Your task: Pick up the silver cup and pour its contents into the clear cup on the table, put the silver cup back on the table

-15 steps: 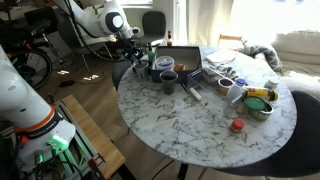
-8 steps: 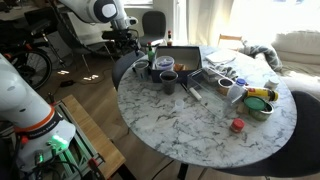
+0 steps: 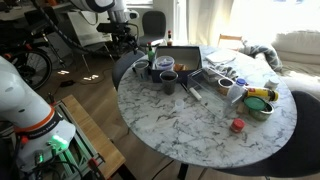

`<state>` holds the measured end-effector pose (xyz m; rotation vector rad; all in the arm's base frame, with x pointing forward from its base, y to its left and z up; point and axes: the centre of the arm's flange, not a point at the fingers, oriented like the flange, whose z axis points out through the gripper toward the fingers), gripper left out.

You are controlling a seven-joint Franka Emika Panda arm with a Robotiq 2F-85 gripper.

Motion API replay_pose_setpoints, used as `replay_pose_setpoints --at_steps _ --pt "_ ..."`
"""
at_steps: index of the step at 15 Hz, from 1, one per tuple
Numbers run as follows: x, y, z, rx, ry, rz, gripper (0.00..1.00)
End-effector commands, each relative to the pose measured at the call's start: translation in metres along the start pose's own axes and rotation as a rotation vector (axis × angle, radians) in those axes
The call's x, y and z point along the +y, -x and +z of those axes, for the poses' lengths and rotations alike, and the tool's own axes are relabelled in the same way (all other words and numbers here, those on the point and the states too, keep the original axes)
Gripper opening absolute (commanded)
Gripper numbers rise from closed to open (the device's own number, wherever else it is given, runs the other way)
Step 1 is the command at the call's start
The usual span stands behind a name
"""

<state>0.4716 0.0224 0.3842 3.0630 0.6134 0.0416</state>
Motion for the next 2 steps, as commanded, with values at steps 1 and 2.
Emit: replay_pose_setpoints --at_steps 1,2 --pt "-0.0021 -0.0010 0.0017 -0.004 -0.001 -0.004 1.00" --pt "-0.0024 -0.0013 0.0029 -0.006 -0.002 -0.005 1.00"
